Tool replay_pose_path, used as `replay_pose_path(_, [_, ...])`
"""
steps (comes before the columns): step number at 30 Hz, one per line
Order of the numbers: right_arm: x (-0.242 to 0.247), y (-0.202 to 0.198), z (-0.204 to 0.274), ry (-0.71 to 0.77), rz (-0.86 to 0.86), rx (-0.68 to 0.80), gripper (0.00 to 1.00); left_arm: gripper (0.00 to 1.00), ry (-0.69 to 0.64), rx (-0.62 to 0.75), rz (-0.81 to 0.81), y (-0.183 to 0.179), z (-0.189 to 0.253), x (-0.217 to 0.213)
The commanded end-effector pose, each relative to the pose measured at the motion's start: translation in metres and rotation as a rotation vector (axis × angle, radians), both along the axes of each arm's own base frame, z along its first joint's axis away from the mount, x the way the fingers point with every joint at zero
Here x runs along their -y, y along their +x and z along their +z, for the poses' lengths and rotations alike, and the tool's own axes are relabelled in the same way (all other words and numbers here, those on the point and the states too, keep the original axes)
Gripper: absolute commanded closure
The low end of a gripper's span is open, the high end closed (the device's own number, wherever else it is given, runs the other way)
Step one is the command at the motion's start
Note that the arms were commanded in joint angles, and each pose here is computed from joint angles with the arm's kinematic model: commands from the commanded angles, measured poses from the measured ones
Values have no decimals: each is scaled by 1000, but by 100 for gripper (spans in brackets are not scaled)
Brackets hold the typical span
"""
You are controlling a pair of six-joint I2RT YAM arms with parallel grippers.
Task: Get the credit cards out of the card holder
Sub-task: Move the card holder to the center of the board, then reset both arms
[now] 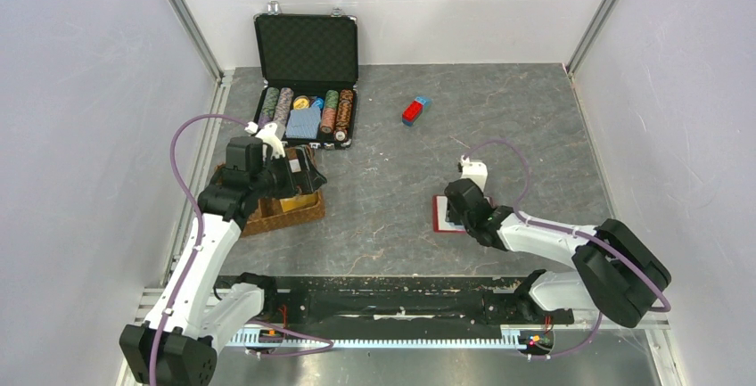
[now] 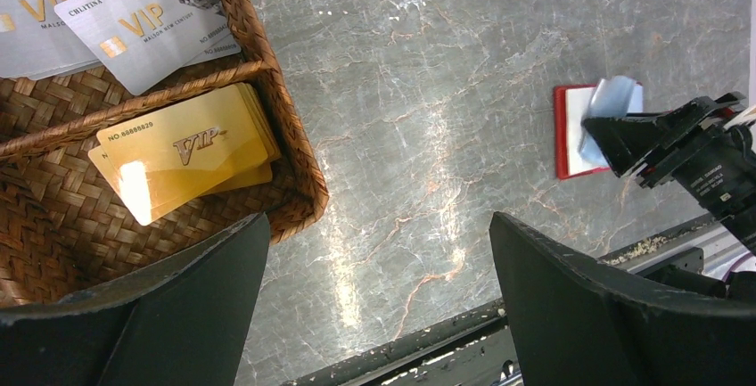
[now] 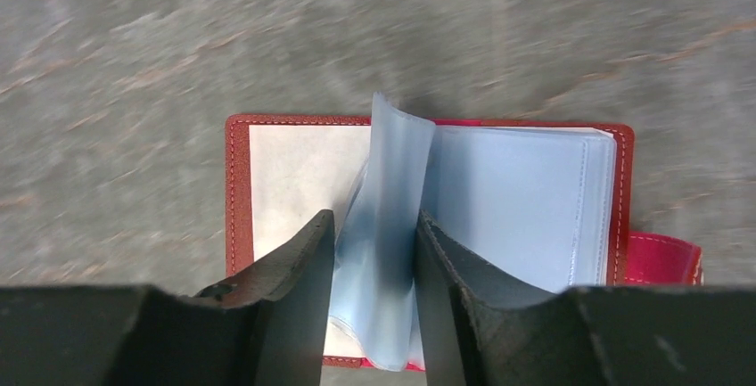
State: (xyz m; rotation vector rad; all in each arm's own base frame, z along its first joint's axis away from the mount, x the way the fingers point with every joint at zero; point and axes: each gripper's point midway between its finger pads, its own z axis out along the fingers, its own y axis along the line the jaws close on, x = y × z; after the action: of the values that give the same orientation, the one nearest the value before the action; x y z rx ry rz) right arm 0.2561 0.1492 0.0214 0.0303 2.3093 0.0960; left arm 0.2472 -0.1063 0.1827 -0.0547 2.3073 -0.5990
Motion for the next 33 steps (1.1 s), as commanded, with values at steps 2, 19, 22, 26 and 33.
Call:
replay_pose_path(2, [16, 14, 10, -125, 59, 18, 45, 0, 24, 28, -20, 4, 2, 0])
replay_pose_path(19, [-31, 0, 153, 113, 352, 226, 2, 0, -98, 55, -160, -17, 18, 29])
replay_pose_path(22, [-25, -6, 183, 176, 326, 300, 2, 0, -157, 117, -203, -28, 39, 37])
replay_pose_path(26, [-12, -13, 215, 263, 251, 390, 2, 0, -227, 225, -228, -40, 75, 43])
replay_pose_path(33, [0, -24, 248, 347, 214, 486, 2, 0, -275, 353, -219, -53, 111, 42])
